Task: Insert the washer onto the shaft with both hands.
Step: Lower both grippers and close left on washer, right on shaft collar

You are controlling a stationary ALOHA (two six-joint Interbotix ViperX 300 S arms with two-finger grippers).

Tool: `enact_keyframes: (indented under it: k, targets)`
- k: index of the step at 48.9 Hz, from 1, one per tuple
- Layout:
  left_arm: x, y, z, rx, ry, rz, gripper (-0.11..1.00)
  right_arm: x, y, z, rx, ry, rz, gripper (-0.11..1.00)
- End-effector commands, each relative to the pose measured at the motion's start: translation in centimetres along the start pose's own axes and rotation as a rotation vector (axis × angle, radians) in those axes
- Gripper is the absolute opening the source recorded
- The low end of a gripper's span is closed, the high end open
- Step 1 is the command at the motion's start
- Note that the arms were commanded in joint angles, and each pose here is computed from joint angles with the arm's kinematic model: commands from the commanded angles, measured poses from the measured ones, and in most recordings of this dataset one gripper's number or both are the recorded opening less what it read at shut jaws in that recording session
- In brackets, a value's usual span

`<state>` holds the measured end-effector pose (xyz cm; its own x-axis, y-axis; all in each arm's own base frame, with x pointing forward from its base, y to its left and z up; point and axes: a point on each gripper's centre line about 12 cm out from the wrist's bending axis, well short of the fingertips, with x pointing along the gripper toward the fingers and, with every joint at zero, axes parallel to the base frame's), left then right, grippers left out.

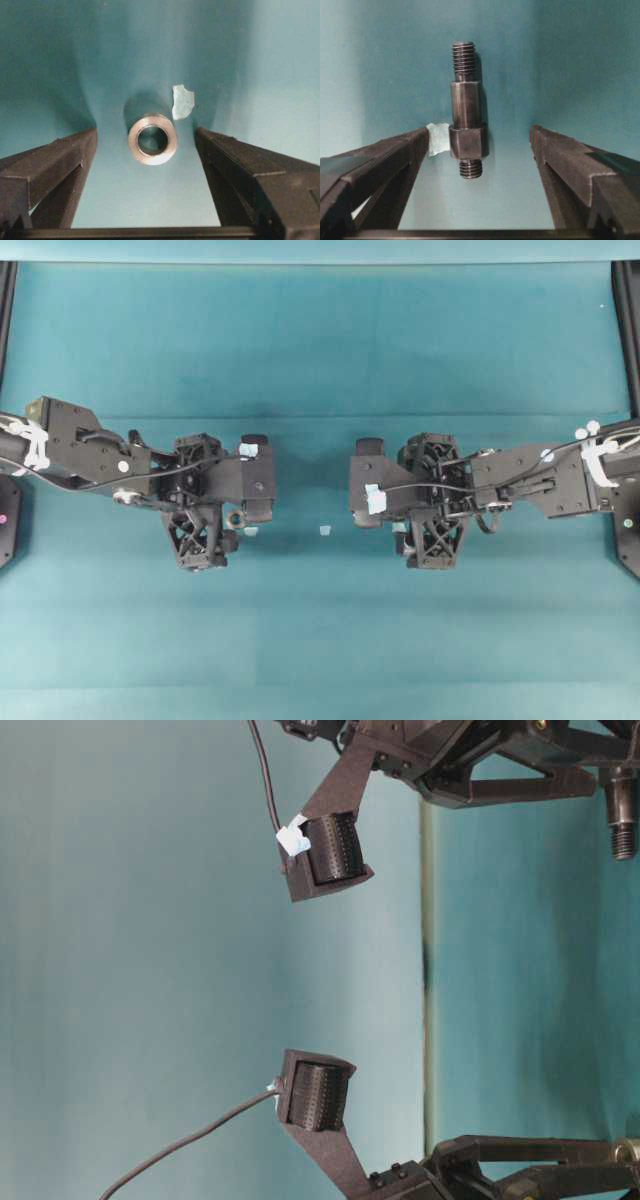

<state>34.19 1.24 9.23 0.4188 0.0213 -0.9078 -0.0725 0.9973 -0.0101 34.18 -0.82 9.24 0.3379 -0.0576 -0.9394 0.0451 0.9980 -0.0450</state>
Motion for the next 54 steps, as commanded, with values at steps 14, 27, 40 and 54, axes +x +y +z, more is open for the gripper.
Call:
enact_keyframes:
  k: [14, 27, 40, 54]
  targets:
    - [0.2, 0.1, -0.2, -0.003, 0.008, 0.002, 0.91, 0.0, 0.2, 0.0, 0.005, -0.002, 0.003, 0.93]
    - [0.2, 0.1, -0.2, -0.005, 0.011, 0.002, 0.89, 0.2, -0.5, -0.2, 0.032, 0.019, -0.005, 0.77]
    - [0.1, 0.0, -0.1, -0.003, 0.006, 0.001, 0.64, 0.7, -1.1, -0.8, 0.067, 0.064, -0.016, 0.16]
    - [-0.5, -0.3, -0.1, 0.019, -0.005, -0.004, 0.35, 0.9, -1.1, -0.8, 0.067, 0.069, -0.016, 0.07]
